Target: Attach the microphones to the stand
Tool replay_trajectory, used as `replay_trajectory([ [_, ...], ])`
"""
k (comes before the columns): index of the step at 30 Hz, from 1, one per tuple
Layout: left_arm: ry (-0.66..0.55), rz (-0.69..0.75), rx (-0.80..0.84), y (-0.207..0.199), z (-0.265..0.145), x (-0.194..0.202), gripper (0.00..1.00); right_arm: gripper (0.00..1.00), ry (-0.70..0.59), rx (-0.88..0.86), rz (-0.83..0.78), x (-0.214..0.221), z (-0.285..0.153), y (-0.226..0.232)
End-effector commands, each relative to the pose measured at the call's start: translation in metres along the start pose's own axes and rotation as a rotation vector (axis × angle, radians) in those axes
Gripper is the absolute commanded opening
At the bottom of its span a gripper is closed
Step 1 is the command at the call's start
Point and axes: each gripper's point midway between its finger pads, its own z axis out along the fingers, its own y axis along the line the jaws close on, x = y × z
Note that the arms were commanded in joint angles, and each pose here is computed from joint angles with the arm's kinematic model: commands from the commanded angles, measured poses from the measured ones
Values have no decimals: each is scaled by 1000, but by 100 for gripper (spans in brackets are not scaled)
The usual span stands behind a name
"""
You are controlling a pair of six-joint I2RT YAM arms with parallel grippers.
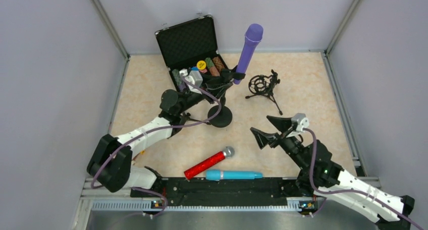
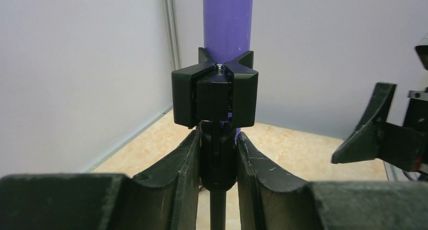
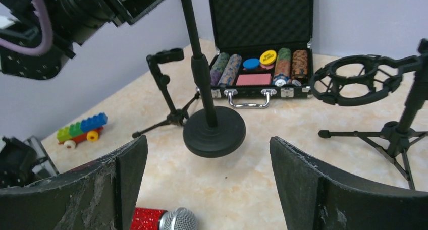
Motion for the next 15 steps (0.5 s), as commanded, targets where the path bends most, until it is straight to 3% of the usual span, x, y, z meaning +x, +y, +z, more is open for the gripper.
replay_trajectory([
  [1, -235, 107, -21, 14, 24, -67, 0, 88, -65, 82, 90, -34, -11, -12],
  [15, -262, 106, -82, 67, 58, -7, 0, 88, -58, 125, 79, -44, -20, -21],
])
